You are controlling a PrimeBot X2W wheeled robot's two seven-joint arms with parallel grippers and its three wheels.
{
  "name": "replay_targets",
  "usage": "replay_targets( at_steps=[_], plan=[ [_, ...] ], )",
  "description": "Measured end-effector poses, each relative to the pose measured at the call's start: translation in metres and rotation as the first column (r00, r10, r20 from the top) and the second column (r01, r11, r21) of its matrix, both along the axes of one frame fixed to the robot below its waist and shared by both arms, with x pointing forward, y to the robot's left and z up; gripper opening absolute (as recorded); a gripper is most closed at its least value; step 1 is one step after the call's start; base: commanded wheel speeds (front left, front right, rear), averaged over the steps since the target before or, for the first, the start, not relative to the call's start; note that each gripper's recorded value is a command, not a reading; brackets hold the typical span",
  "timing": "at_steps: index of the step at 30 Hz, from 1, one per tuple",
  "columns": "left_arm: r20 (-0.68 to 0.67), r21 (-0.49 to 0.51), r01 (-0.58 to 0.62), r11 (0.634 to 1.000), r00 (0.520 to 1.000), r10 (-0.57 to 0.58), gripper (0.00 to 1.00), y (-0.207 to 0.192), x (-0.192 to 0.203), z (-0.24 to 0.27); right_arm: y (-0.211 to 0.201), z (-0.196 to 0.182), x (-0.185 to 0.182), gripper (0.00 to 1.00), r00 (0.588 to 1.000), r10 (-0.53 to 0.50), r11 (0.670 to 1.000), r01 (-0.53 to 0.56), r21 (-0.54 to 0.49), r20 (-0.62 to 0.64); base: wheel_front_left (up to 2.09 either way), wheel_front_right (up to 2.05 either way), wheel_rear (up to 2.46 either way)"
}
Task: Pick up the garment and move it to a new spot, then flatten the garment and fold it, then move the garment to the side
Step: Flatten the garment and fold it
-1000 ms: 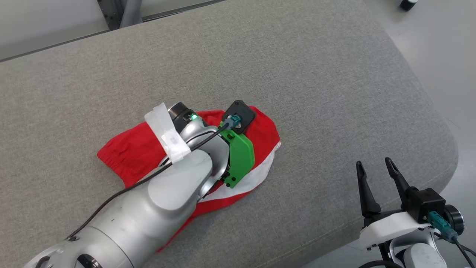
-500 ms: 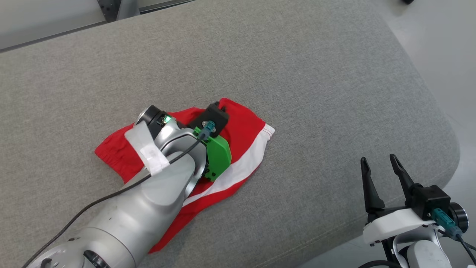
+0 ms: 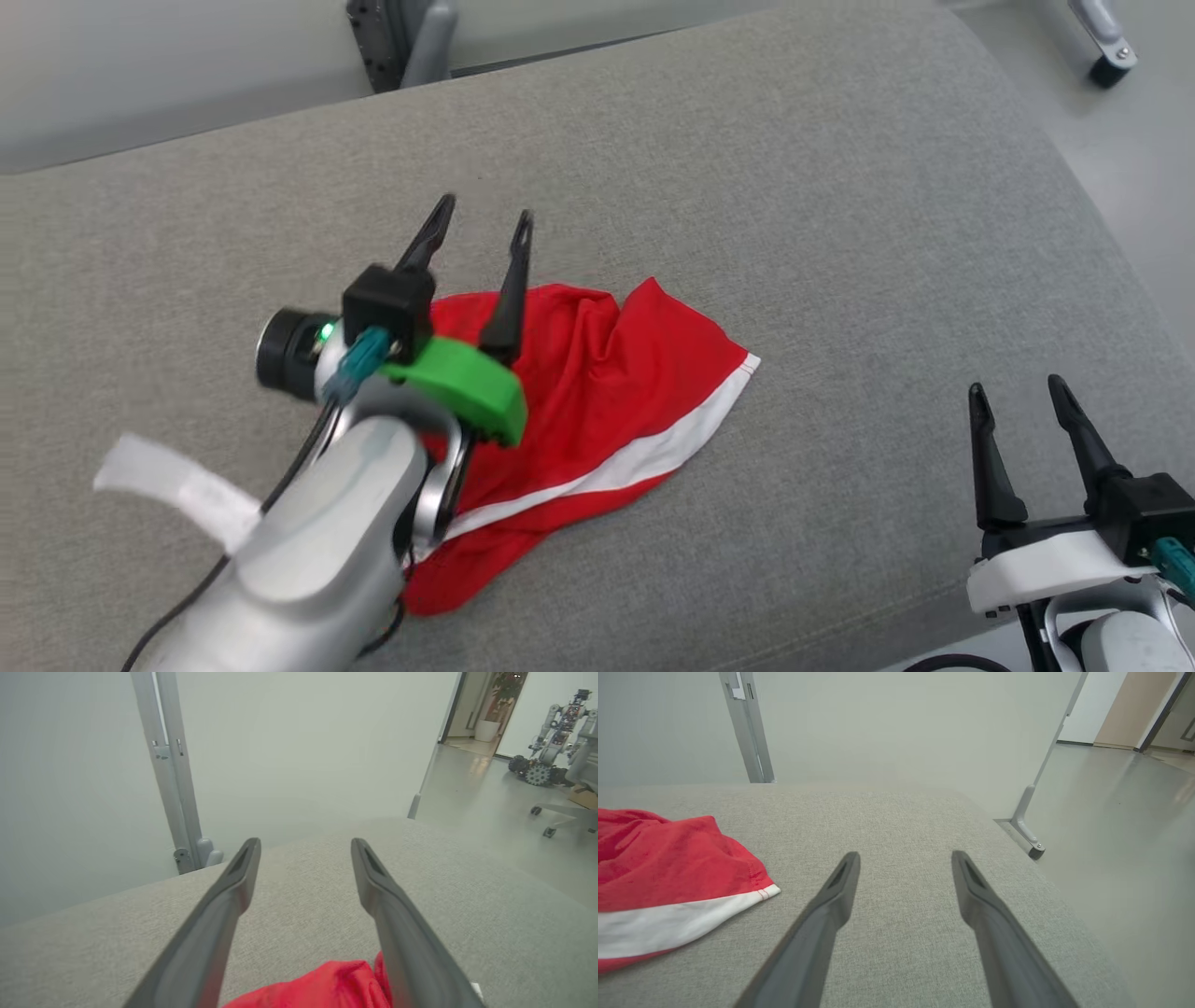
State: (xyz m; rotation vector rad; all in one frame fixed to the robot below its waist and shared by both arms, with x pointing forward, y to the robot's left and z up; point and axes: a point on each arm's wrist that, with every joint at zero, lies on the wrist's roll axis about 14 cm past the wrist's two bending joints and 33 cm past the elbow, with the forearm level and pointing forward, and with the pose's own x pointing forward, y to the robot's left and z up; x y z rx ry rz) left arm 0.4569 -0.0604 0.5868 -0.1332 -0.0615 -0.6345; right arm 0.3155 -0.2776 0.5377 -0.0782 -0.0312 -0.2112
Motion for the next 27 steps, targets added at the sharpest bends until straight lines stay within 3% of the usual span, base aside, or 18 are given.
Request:
replay_targets(
  at_steps=[5,11,15,27],
  plan=[
    [-0.042,0.01,-0.133,0.991,0.99,0.134,1.0,0.066,-0.035,-0.019,0.004,0.016,0.001,1.0,0.998,0.037,0.999,-0.036,-0.034,0.044,0.0,0.0,0.0],
    [-0.07,0.088,-0.321,0.943,0.942,0.327,1.0,0.143,-0.077,-0.045,0.013,0.017,0.002,1.0,0.995,0.086,0.995,-0.084,-0.047,0.047,0.0,0.0,0.0],
    [-0.057,0.141,-0.365,0.92,0.925,0.375,1.0,0.165,-0.108,-0.058,0.022,0.008,0.005,1.0,0.992,0.122,0.992,-0.121,-0.044,0.019,0.0,0.0,0.0],
    [-0.128,0.119,-0.501,0.857,0.849,0.513,1.0,0.219,-0.158,-0.081,0.057,-0.016,0.009,1.0,0.976,0.214,0.977,-0.214,0.007,-0.04,0.0,0.0,0.0]
  ],
)
